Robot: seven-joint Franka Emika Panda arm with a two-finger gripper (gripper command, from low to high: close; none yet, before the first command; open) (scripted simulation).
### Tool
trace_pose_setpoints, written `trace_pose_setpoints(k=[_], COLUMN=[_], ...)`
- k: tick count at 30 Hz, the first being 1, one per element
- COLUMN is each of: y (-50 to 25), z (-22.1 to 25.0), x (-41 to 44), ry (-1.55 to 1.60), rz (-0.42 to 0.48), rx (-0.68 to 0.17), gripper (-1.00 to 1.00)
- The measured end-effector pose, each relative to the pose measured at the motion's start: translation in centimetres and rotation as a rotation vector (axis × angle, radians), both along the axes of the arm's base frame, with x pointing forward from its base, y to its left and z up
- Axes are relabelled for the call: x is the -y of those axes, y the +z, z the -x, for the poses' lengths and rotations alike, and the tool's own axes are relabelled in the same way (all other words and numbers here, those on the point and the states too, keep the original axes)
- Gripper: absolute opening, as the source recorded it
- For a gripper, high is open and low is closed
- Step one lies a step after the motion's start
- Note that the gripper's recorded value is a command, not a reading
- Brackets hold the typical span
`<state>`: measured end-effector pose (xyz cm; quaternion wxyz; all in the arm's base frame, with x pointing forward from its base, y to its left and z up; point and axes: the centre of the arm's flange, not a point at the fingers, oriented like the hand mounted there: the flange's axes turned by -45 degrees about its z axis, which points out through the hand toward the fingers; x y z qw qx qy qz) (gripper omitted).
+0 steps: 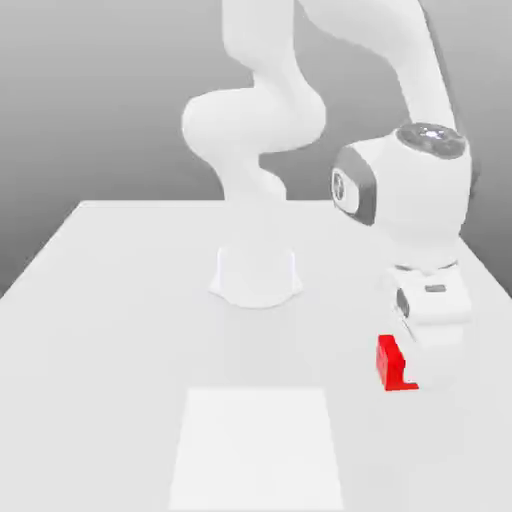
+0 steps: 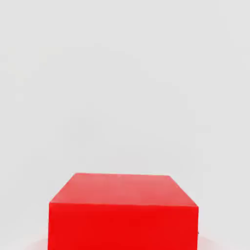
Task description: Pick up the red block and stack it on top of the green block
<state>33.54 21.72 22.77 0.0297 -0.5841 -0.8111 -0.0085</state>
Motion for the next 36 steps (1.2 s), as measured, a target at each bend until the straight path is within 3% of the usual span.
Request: trace_pose_setpoints(k=[16,36], y=[1.9,-0.7], z=[19.1,19.0], x=[-7.6,-7.9], ry=[1.222,1.271], rz=[0.015,0.054], rx=[0.06,0.095], gripper=[-1.0,-1.0])
